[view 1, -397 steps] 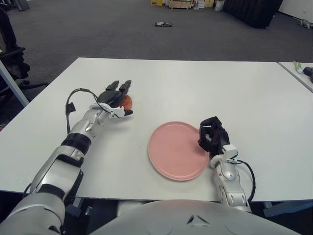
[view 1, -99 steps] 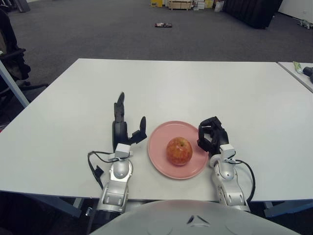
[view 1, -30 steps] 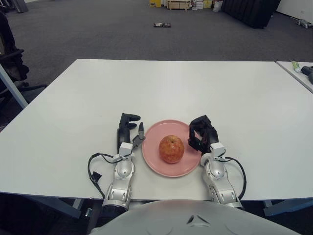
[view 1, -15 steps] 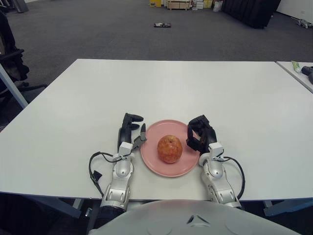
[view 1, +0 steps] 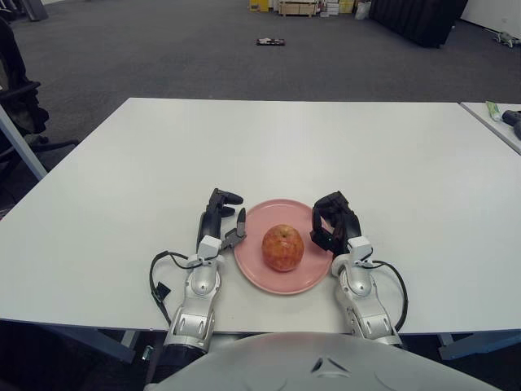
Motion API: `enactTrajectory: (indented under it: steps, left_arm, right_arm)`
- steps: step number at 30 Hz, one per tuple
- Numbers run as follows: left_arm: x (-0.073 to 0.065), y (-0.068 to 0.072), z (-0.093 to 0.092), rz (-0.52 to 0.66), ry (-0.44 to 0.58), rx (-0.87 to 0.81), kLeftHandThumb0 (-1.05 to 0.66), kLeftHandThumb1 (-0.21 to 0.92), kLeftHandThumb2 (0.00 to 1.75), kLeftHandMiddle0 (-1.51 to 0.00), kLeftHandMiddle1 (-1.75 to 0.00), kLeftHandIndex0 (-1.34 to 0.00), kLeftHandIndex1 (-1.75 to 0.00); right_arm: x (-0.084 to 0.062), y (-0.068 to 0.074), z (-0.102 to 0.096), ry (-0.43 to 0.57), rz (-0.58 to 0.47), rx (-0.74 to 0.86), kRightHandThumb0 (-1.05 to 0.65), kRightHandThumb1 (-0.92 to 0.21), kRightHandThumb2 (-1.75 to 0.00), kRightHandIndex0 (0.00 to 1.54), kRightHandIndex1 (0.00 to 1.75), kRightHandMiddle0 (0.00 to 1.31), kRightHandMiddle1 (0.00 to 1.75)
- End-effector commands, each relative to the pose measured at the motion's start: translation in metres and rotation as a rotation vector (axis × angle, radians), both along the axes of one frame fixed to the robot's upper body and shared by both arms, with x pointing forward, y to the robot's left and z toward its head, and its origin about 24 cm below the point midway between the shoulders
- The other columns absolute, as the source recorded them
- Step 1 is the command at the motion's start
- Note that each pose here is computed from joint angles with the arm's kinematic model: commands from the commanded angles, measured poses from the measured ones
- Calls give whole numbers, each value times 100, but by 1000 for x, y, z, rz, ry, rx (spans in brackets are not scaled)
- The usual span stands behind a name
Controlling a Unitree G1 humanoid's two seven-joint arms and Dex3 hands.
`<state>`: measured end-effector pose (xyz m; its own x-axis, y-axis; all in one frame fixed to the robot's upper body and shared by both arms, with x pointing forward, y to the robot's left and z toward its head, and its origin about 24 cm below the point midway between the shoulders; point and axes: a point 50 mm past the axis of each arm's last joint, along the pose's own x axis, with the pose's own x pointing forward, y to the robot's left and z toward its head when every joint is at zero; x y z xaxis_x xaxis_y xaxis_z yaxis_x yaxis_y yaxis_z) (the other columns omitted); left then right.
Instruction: Put the apple into the plate.
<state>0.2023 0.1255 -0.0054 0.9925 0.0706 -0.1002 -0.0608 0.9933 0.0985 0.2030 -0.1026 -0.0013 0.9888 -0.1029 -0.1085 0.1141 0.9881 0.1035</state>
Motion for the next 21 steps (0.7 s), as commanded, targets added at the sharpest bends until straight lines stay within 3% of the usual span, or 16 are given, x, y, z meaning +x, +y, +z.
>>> enactTrajectory:
  steps: [1,21]
  left_arm:
    - [-6,1,-11,-19,94,-24,-40,62,95,-73,-175,-38,-175]
    - [-4,5,-7,-94,90,-89,-40,60,97,-74,-175,-40,-175]
  right_arm:
    - [-2,3,0,10,-61,65,-39,-63,-93,62,149,37,175]
    - [-5,-17,-8,35,-97,-50,-39,-64,-91,55,162,36,175]
